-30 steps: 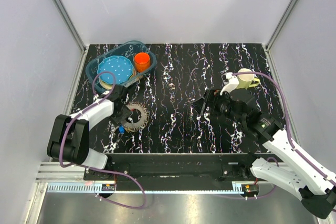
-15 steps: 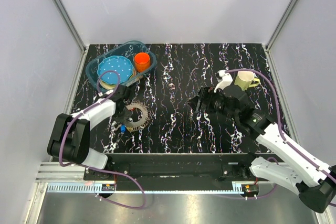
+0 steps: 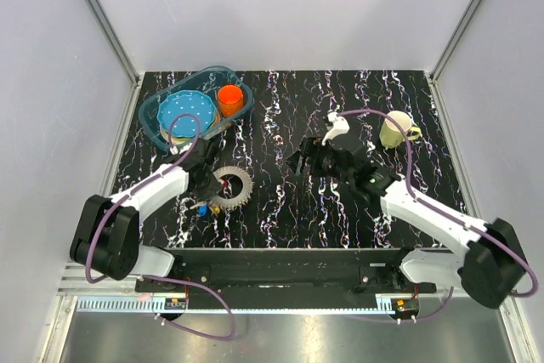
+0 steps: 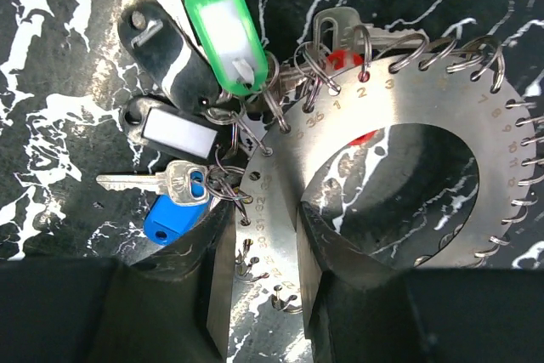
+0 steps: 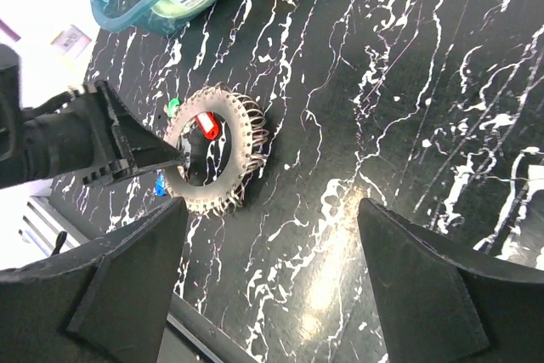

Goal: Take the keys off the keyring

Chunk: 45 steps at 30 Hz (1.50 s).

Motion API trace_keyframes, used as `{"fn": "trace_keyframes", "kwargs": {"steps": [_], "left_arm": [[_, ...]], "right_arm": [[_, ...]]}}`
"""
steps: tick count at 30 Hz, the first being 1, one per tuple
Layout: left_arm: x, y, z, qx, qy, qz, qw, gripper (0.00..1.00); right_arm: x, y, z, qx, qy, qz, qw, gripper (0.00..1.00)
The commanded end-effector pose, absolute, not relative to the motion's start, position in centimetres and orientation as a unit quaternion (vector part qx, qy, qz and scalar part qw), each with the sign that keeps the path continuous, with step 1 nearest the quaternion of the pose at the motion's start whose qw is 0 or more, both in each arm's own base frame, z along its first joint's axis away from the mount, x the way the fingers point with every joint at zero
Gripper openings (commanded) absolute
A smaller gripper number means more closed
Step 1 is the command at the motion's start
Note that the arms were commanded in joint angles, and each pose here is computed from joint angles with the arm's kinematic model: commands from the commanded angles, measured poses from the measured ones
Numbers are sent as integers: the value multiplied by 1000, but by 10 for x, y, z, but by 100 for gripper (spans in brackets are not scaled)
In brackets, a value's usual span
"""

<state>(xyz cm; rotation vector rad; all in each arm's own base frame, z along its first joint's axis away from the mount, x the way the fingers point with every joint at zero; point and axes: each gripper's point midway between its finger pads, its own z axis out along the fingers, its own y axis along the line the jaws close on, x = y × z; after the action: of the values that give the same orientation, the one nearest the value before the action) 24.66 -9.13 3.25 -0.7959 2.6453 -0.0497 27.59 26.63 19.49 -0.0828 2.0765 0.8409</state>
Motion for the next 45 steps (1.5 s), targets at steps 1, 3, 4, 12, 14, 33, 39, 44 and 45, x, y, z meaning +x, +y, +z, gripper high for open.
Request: {"fn": "trace_keyframes", "kwargs": {"steps": [1,3,4,12,14,33,39,44,45], "left_arm": [[262,-109,58,-272,933,-76,223,22],[261,-114,60,-268,932,-93,225,22],[260,-116,59,-265,933,-98,225,22],[264,-137,66,-237,929,-160,235,20],[265,-140,68,-232,927,-171,240,20],[268,-189,103,-135,894,-325,278,33],[273,-185,155,-37,880,-317,352,83],[274,-171,207,64,865,-271,418,89],[274,-173,218,84,855,-276,430,89]], "right_arm": [[289,292,192,-8,814,390,430,86],[291,306,178,-5,816,410,407,86],[291,311,174,-5,817,417,399,86],[294,354,136,-43,817,469,333,82],[296,358,128,-46,820,468,326,81],[298,372,127,-101,807,480,328,6],[290,348,173,-235,773,418,417,0],[268,327,204,-345,746,369,434,0],[266,325,214,-379,729,361,442,0]]}}
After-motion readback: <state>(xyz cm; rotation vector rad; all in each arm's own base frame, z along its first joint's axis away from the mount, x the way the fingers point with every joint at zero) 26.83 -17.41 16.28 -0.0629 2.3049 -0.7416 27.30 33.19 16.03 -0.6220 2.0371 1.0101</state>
